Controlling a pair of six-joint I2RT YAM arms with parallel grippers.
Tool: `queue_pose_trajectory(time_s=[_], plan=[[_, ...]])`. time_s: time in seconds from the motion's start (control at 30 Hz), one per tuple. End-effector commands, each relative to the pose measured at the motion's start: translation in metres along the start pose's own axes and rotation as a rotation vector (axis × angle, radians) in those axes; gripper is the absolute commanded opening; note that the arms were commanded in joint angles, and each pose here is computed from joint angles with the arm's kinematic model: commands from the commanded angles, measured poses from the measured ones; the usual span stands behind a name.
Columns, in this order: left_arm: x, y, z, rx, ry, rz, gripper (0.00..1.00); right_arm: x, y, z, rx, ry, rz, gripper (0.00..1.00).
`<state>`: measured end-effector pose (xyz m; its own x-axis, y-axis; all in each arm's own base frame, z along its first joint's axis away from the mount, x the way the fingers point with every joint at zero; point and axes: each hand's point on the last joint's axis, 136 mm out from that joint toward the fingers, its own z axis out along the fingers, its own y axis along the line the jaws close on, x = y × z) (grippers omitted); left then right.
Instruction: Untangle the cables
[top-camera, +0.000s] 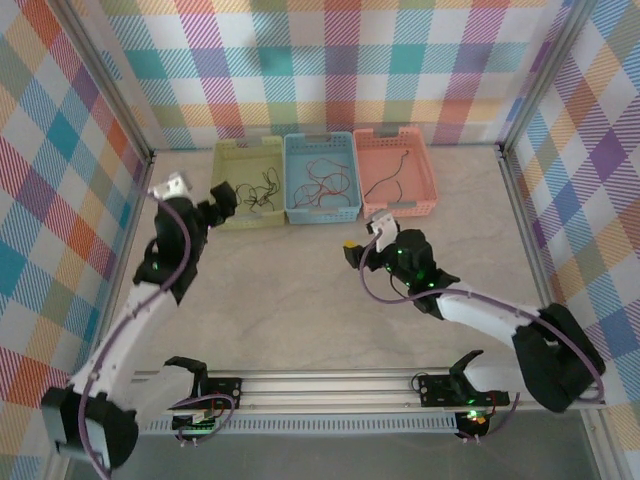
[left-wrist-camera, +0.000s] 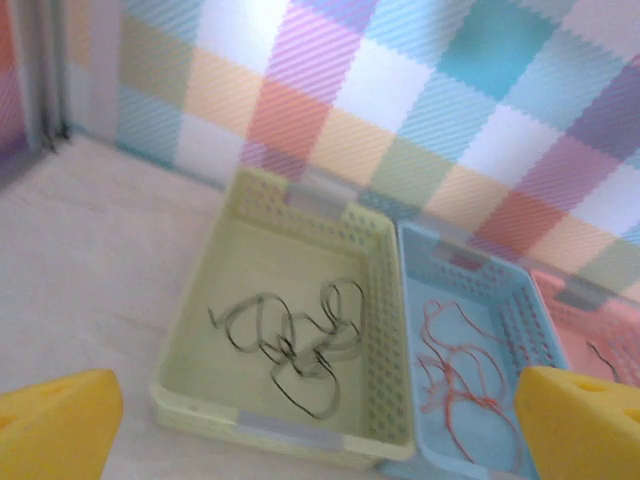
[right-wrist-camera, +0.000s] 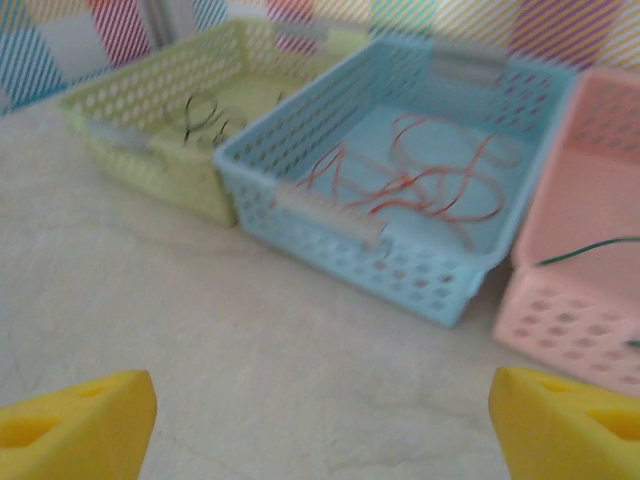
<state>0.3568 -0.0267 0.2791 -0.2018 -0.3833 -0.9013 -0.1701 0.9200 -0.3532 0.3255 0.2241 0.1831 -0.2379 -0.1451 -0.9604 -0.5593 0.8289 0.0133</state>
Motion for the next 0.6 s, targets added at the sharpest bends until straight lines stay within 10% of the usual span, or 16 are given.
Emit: queue_pose_trajectory(time_s=[0.0,0.57], plan=[[0.032,0.031,0.011,-0.086,-0.086,0.136,1.0,-0.011,-0.04,-0.023,0.185,-0.029,0.001,0.92],[0.124,0.062,0.035,-0.074,0.043,0.324,1.0,0.047,-0.157,-0.095,0.642,-0.014,0.122,0.99]])
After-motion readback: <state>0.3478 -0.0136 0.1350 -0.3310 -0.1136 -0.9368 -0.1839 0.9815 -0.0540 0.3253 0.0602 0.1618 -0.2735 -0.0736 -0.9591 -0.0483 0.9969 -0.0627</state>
